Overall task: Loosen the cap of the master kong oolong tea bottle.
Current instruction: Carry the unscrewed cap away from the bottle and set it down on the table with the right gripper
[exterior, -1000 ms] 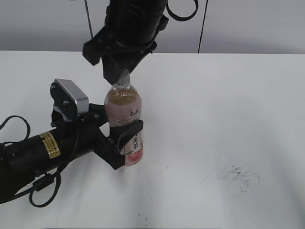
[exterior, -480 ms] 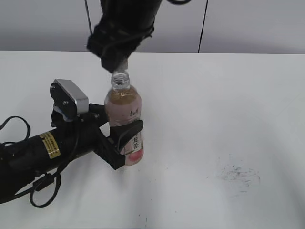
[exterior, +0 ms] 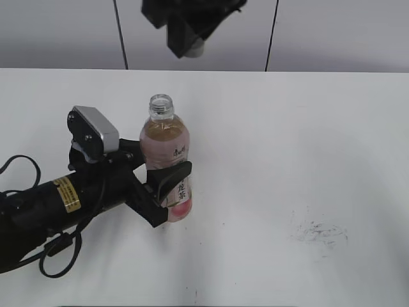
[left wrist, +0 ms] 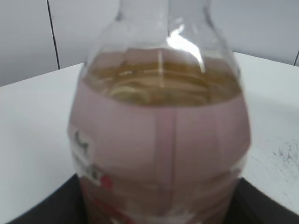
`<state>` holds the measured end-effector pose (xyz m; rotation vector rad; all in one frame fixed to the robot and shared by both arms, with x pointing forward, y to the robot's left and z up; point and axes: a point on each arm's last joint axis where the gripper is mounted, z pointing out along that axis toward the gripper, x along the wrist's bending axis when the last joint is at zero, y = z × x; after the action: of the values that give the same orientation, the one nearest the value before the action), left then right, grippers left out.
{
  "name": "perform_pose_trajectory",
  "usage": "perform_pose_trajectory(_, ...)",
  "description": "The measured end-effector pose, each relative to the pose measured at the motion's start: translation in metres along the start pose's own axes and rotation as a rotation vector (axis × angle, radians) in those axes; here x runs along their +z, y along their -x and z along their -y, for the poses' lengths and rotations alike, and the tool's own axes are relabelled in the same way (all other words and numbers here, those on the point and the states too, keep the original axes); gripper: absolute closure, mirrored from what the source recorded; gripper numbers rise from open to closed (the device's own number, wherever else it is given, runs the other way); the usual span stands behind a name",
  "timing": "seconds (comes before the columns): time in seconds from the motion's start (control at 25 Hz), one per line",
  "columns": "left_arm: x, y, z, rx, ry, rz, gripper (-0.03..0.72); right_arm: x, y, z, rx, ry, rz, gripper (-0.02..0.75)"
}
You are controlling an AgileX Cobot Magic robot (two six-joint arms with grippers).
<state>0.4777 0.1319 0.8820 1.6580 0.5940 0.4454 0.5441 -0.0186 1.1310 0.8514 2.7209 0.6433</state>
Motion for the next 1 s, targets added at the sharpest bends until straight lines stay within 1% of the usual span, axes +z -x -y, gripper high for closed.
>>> perform_pose_trajectory(0.08, 0.000, 0.000, 0.000, 0.000, 0.000, 0.000, 0.297, 0.004, 0.024, 0.021, 0.102, -0.056, 0.021, 0.465)
perform_pose_trajectory(0.2, 0.000, 0.000, 0.000, 0.000, 0.000, 0.000, 0.297, 0.009, 0.060, 0.072, 0.277, -0.176, 0.049, 0.465)
perform_pose_trajectory(0.28, 0.000, 0.000, 0.000, 0.000, -0.001, 0.000, 0.297, 0.026, 0.070, 0.110, 0.364, -0.270, 0.039, 0.465)
perform_pose_trajectory(0.32, 0.000, 0.000, 0.000, 0.000, 0.000, 0.000, 0.297, 0.039, 0.070, 0.124, 0.379, -0.295, 0.036, 0.465)
perform_pose_trajectory(0.4, 0.000, 0.000, 0.000, 0.000, 0.000, 0.000, 0.295, 0.078, 0.060, 0.157, 0.393, -0.383, 0.014, 0.465)
perform_pose_trajectory(0.52, 0.000, 0.000, 0.000, 0.000, -0.003, 0.000, 0.268, 0.123, 0.047, 0.200, 0.416, -0.446, -0.003, 0.465)
perform_pose_trajectory(0.56, 0.000, 0.000, 0.002, -0.001, -0.018, -0.002, 0.261, 0.131, 0.043, 0.210, 0.426, -0.438, 0.000, 0.465)
perform_pose_trajectory(0.68, -0.001, 0.000, 0.007, -0.006, -0.057, -0.004, 0.253, 0.142, 0.040, 0.218, 0.468, -0.360, 0.009, 0.465)
perform_pose_trajectory(0.76, -0.001, 0.000, 0.008, -0.006, -0.060, -0.005, 0.251, 0.144, 0.041, 0.216, 0.480, -0.317, 0.019, 0.465)
perform_pose_trajectory(1.0, -0.001, 0.000, 0.008, -0.007, -0.063, -0.005, 0.241, 0.145, 0.042, 0.215, 0.484, -0.291, 0.026, 0.465)
